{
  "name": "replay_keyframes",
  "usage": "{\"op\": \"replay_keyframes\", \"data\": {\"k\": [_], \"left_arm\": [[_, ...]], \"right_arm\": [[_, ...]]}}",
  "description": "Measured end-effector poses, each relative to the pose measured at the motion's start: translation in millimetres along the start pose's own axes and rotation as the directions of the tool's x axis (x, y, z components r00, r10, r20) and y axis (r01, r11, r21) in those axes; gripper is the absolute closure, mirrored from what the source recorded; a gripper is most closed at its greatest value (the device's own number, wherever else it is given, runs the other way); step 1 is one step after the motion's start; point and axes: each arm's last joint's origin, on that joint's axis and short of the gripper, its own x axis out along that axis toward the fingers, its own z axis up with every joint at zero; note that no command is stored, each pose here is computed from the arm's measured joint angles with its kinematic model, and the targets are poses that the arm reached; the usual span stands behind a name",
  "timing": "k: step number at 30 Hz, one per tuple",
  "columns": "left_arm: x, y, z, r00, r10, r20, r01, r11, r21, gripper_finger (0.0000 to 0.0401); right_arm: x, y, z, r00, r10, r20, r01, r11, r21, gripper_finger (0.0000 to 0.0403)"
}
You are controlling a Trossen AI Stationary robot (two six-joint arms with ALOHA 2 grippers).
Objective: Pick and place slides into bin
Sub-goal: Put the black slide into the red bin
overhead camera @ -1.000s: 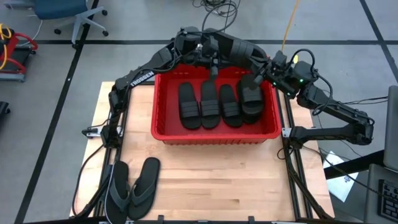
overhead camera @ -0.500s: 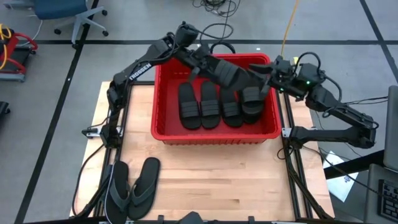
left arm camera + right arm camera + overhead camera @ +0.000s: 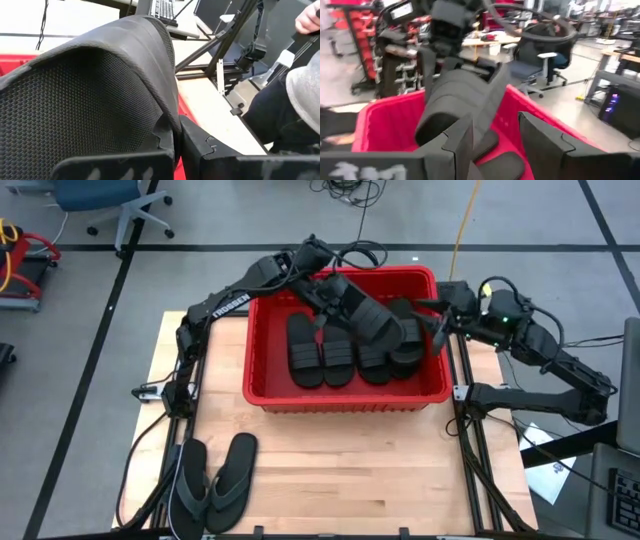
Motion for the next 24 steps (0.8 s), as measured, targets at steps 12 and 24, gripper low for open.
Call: {"op": "replay_keyframes", "data": {"k": [12,24], "left_arm": [[-25,19,-5,0.999,0.037,0.030,-0.030,0.974,-0.226,0.0401],[-44,30,6,0.981,-0.084,0.177,0.151,0.900,-0.410,0.0401]], "right_arm": [[1,6,-10,0.989,0.112,-0.097,-0.143,0.887,-0.438,0.0235],[32,21,-12,0.981,-0.146,-0.125,-0.044,0.463,-0.886,0.0205]]}}
